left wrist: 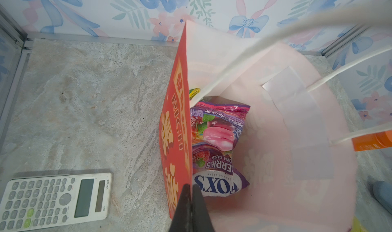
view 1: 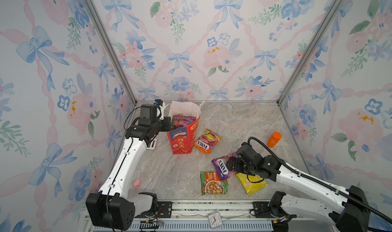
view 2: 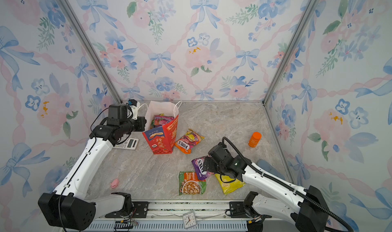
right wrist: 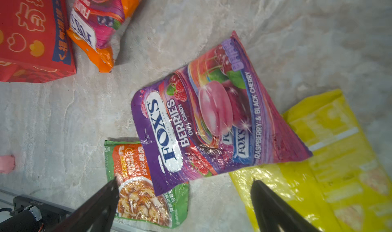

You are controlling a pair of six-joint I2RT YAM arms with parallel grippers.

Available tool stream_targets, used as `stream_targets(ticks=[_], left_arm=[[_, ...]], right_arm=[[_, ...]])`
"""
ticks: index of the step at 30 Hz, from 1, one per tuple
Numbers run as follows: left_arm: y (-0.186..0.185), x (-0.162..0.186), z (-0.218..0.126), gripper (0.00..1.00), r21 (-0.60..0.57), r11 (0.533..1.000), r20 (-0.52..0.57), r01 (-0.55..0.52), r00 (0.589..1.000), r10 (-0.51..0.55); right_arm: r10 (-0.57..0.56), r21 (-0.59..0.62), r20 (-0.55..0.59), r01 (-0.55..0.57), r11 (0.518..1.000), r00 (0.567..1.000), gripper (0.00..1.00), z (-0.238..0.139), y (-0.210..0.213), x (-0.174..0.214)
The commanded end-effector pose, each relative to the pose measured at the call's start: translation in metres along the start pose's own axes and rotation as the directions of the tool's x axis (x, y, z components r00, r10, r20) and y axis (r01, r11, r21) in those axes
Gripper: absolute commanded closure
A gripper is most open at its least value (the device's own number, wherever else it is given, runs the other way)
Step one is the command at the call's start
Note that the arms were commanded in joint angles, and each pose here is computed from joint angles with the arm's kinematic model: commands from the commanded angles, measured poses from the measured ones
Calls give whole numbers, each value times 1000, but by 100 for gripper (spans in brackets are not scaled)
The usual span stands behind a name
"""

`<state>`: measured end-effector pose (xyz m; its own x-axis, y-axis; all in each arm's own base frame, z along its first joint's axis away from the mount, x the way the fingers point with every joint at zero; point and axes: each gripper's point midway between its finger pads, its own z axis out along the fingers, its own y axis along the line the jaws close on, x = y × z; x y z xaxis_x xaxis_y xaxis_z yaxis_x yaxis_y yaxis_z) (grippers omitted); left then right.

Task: Place the snacks into the paper bag
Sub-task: 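Move the right gripper down to the second purple FOX'S packet, then close the right gripper on the purple packet's edge and drag it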

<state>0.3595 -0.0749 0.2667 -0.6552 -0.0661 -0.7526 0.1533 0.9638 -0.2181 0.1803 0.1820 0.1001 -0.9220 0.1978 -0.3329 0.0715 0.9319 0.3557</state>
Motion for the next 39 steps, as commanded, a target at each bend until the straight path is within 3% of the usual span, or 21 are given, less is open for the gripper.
stream_targets(ticks=[1, 13, 28, 39], left_arm=[[0, 0, -6, 100, -1, 1000, 12, 3, 1000, -3], [1, 6, -6, 100, -6, 1000, 5, 15, 1000, -15], [2, 7, -6, 100, -9, 1000, 5, 14, 1000, -14], [4, 8, -4, 100, -12, 1000, 0, 16, 1000, -16]], right_arm=[[76, -8, -51, -76, 997, 996, 0, 5, -7, 15], [86, -51, -127, -93, 994, 988, 7, 33, 1, 21], [52, -82, -80, -59, 995, 995, 12, 50, 18, -16], [136, -90, -130, -149, 985, 982, 15, 62, 9, -2]])
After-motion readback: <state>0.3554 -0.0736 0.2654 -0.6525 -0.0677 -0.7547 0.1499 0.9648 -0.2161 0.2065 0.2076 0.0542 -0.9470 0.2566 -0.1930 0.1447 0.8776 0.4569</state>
